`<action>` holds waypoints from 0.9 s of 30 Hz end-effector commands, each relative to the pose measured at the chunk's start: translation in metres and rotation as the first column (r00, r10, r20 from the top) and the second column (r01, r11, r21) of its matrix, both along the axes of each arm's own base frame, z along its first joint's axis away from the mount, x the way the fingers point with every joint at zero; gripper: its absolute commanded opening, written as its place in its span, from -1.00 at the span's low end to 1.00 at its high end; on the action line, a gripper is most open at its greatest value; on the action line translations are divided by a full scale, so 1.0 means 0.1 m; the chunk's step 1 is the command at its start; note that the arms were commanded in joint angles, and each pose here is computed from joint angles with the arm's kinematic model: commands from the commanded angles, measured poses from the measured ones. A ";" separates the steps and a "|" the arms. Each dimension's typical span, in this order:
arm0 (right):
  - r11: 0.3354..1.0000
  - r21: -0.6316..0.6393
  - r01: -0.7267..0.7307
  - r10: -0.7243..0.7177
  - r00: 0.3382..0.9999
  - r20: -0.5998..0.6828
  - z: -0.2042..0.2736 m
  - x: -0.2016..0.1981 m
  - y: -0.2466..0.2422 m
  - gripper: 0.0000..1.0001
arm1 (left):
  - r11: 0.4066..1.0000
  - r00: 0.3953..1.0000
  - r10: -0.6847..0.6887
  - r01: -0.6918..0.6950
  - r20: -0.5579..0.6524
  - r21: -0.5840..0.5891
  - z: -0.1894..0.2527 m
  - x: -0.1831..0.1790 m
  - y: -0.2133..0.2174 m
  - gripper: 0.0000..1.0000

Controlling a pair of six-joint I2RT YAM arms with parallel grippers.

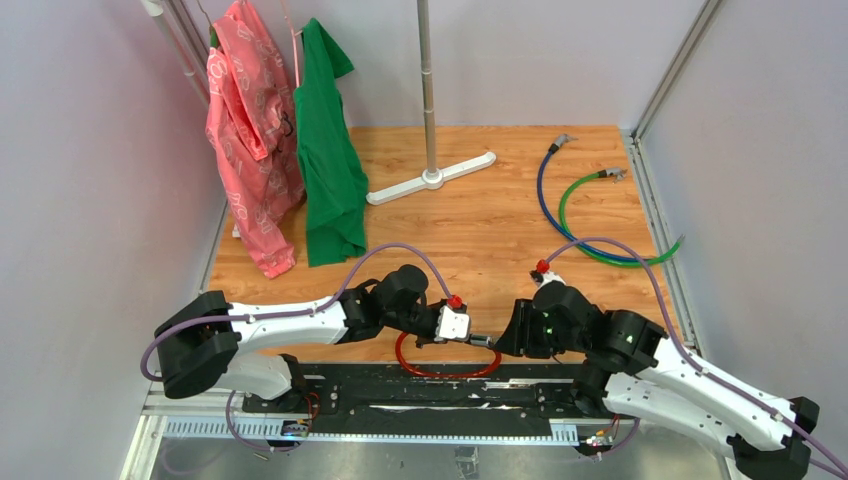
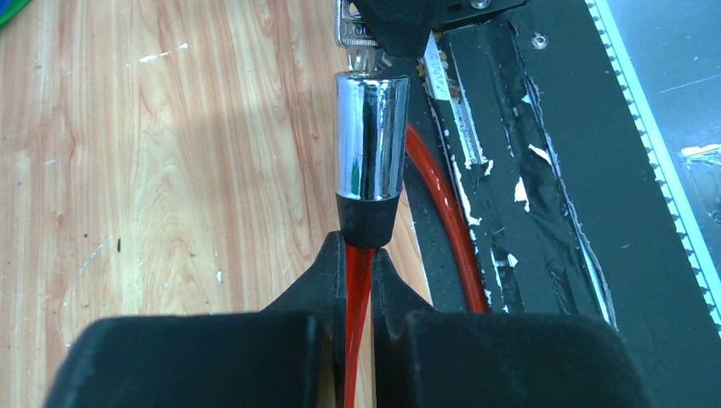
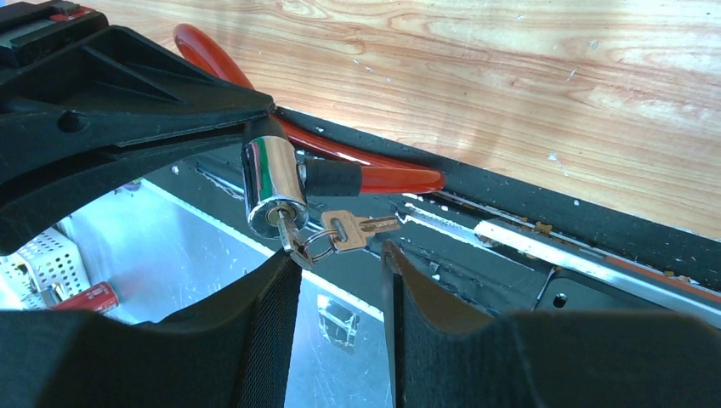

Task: Lock with the key
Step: Lock the lock.

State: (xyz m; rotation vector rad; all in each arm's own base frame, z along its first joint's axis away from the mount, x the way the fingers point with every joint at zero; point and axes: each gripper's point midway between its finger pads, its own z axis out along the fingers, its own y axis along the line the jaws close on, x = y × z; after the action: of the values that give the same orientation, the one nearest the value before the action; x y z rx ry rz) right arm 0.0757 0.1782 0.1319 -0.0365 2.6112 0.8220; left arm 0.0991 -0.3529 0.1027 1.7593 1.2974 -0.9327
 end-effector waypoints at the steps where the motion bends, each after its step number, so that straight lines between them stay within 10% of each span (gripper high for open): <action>1: 0.995 -0.101 0.022 -0.021 1.000 0.015 -0.07 0.04 -0.18 -0.17 | 0.983 0.990 -0.040 0.064 -0.136 0.174 -0.39 -0.32 0.31 -1.00; 27: 0.959 -0.280 0.039 -0.015 0.996 0.090 0.11 0.17 -0.46 0.02 | 0.983 0.989 -0.036 0.060 -0.142 0.171 -0.40 -0.33 0.32 -1.00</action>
State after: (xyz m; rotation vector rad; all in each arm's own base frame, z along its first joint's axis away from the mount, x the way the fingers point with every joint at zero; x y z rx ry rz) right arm 0.0904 0.1520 0.1364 -0.0867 2.6333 0.5277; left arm 0.1051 -0.3541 0.1046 1.7415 1.3102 -0.9031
